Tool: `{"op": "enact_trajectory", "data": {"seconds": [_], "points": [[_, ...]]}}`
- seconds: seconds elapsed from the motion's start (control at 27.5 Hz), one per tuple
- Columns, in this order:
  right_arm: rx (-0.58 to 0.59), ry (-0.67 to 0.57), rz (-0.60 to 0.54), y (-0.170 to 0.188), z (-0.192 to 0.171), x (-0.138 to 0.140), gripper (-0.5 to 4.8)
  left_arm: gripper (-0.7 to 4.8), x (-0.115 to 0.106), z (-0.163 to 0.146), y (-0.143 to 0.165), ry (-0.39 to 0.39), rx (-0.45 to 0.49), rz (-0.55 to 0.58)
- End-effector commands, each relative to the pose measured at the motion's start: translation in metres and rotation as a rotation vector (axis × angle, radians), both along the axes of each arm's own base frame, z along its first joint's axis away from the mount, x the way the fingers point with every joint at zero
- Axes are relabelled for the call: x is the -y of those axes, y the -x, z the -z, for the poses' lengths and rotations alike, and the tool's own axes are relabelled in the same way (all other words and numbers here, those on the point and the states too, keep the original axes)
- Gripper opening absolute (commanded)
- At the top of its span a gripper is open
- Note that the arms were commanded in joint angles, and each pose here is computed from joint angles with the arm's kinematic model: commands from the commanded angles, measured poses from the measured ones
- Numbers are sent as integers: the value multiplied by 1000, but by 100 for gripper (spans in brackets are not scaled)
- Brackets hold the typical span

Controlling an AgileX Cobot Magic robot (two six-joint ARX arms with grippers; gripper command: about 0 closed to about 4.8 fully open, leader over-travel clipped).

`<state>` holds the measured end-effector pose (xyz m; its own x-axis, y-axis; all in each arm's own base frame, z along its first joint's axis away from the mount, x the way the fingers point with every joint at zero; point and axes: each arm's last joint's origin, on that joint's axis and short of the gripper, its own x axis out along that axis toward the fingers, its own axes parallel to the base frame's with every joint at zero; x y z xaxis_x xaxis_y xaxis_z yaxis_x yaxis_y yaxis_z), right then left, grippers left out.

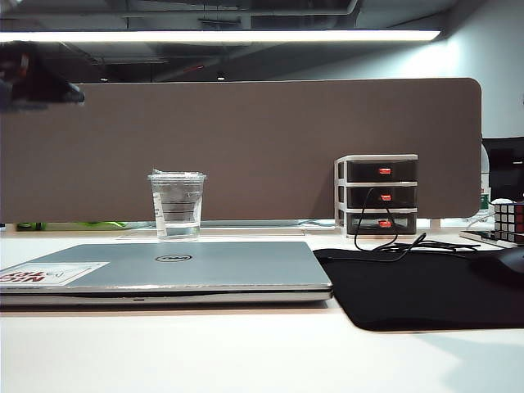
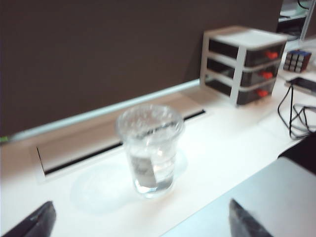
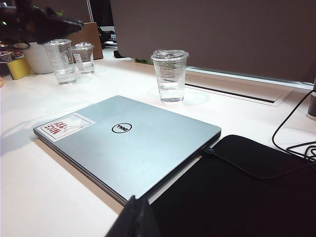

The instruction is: Pick up the coffee cup and place it on the right side of the laptop.

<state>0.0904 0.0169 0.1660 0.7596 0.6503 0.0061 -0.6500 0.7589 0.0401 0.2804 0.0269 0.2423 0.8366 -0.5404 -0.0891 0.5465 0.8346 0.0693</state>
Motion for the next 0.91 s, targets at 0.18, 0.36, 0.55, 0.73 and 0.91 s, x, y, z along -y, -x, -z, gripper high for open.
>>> {"op": "enact_trajectory", "data": {"seconds": [0.18,0.36,0.55,0.73,0.91], "points": [[9,-3,-4,0,1,0,-1,479,-8,25,-17,-4,-92,-101],[8,-3,-5,0,1,0,-1,479,0,25,-24,-134,48,-72],[11,-1,0,0,1,0,-1,479,0,37,-40,-120,111,68],[19,9,-1,0,1,0,-1,479,-8,64,-74,-83,56,197],[21,10,-4,0,1,0,-1,479,-10,81,-103,-48,40,315]]}}
